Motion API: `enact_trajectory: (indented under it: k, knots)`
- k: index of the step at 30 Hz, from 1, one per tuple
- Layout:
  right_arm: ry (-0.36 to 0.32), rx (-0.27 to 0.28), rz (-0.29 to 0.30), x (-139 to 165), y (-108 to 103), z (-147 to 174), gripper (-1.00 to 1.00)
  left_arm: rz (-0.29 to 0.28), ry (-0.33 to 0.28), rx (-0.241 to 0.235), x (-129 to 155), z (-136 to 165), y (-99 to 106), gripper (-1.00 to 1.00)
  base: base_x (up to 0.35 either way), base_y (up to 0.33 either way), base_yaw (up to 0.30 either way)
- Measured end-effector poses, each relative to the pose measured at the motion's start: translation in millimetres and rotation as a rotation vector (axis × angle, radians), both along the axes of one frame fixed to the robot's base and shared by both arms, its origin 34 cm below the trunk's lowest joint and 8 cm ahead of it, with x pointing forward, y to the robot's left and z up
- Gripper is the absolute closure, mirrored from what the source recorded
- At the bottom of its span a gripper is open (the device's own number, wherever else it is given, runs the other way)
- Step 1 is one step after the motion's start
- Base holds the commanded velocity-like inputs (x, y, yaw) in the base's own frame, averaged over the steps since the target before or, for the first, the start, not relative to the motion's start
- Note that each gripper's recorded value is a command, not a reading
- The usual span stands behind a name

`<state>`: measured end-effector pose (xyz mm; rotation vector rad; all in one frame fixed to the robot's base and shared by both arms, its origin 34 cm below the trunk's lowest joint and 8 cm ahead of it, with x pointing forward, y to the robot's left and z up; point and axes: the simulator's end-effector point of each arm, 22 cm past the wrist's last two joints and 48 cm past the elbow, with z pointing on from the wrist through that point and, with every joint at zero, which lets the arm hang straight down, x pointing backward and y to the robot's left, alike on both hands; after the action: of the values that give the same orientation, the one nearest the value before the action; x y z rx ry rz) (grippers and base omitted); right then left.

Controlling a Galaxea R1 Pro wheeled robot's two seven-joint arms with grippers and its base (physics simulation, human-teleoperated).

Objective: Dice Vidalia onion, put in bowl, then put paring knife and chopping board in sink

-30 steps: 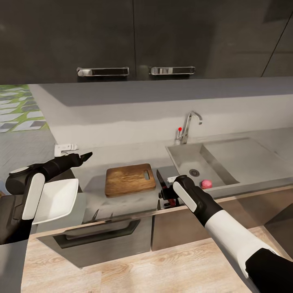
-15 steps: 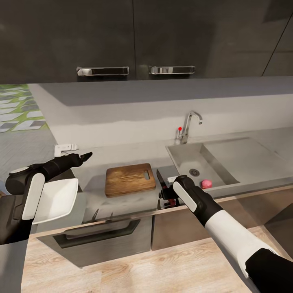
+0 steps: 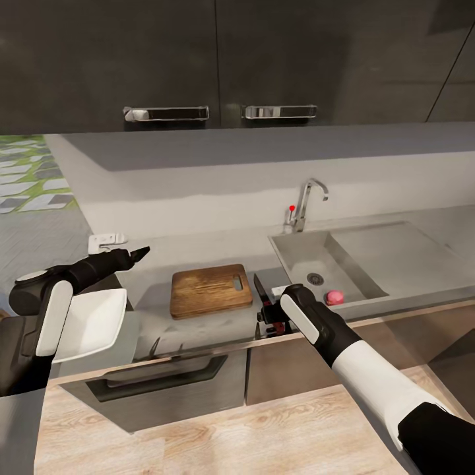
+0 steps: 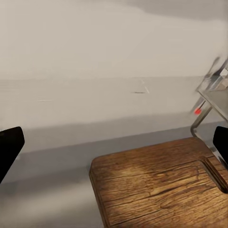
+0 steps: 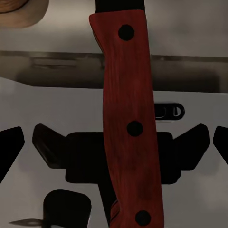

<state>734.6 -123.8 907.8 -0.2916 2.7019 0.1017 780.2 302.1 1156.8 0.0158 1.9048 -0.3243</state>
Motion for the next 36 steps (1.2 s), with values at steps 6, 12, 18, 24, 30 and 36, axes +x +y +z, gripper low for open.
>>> enact_trajectory:
  k: [6, 12, 18, 24, 30, 36]
  knots:
    - [0.001, -0.001, 0.000, -0.2, -0.3, -0.2, -1.00, 0.000, 0.001, 0.000, -0.1, -0.5, 0.1, -1.00, 0.000, 0.000, 0.000]
    - [0.000, -0.001, 0.000, -0.1, -0.4, -0.2, -1.00, 0.000, 0.000, 0.000, -0.1, -0.1, -0.1, -1.00, 0.000, 0.000, 0.000]
    - [0.001, -0.002, 0.000, -0.1, -0.5, -0.2, 1.00, 0.000, 0.000, 0.001, -0.1, 0.0, 0.3, -1.00, 0.000, 0.000, 0.000]
    - [0.000, -0.002, 0.001, 0.1, -0.5, -0.1, 1.00, 0.000, 0.000, 0.001, -0.1, -0.2, 0.3, -1.00, 0.000, 0.000, 0.000]
    - [0.000, -0.002, 0.001, 0.1, -0.6, -0.1, 1.00, 0.000, 0.001, 0.000, -0.1, -0.3, 0.2, -1.00, 0.000, 0.000, 0.000]
    - [-0.004, -0.002, 0.001, 0.3, -0.5, 2.4, 1.00, 0.000, -0.004, 0.001, -0.8, 2.6, 0.3, -1.00, 0.000, 0.000, 0.000]
